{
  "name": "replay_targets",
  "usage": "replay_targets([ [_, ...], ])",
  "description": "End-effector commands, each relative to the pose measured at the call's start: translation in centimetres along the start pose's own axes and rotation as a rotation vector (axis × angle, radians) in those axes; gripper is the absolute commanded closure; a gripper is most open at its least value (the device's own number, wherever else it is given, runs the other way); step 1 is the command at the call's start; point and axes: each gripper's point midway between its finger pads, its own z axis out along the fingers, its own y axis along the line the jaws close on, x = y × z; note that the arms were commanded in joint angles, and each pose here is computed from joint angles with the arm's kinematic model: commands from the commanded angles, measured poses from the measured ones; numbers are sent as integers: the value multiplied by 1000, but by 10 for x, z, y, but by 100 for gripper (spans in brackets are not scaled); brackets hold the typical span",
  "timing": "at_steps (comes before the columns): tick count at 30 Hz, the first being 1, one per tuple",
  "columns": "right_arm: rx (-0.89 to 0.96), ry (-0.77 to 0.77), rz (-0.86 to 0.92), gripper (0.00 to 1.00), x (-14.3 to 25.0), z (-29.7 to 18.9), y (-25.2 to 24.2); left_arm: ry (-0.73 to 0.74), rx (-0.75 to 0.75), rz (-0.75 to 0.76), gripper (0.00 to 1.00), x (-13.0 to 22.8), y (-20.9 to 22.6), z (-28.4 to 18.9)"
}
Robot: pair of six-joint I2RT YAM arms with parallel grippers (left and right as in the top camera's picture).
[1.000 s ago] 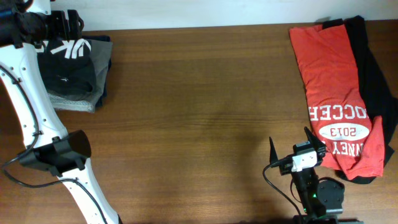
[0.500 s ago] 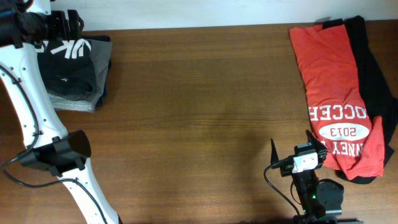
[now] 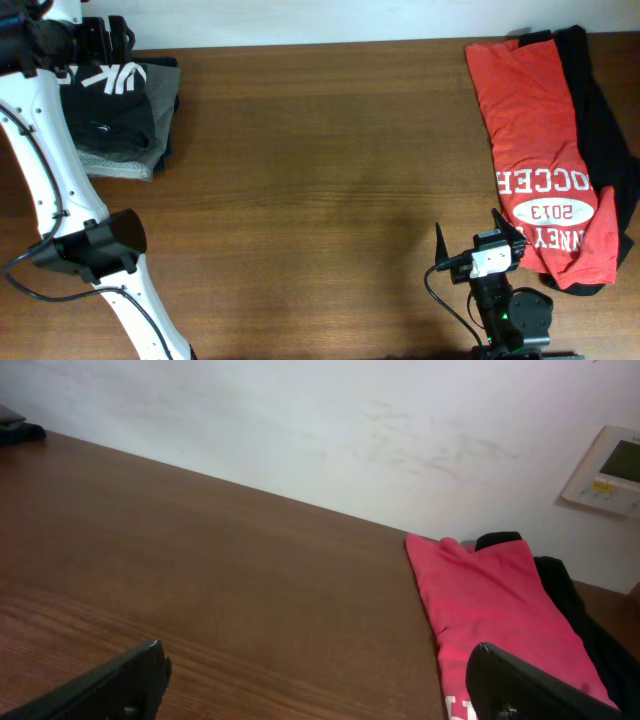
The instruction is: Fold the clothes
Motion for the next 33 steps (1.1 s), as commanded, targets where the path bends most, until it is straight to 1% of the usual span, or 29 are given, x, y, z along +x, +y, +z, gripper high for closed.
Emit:
replay_targets([
  [1,8,2,15,1,2,0,-2,-14,7,-3,1,-3,-1,-3],
  [9,8,2,15,2,2,0,-2,-10,7,-4,1,-2,-1,-3],
  [12,8,2,15,2,2,0,-2,-9,28,-4,1,-2,-7,-7],
  [16,8,2,15,1,2,0,-2,-68,66,28,1,-17,-22,-8],
  [19,8,2,15,1,2,0,-2,-99,84,59,1,-21,-38,-5],
  [23,8,2,15,1,2,0,-2,-213,116,130,1,-26,-69,4],
  [25,8,2,15,1,2,0,-2,-279,128,168,1,-22,-85,4],
  [27,8,2,15,1,2,0,-2,-331,145,203,1,-9,-105,1],
  [33,8,2,15,1,2,0,-2,-340,139,239,1,33,-134,-8],
])
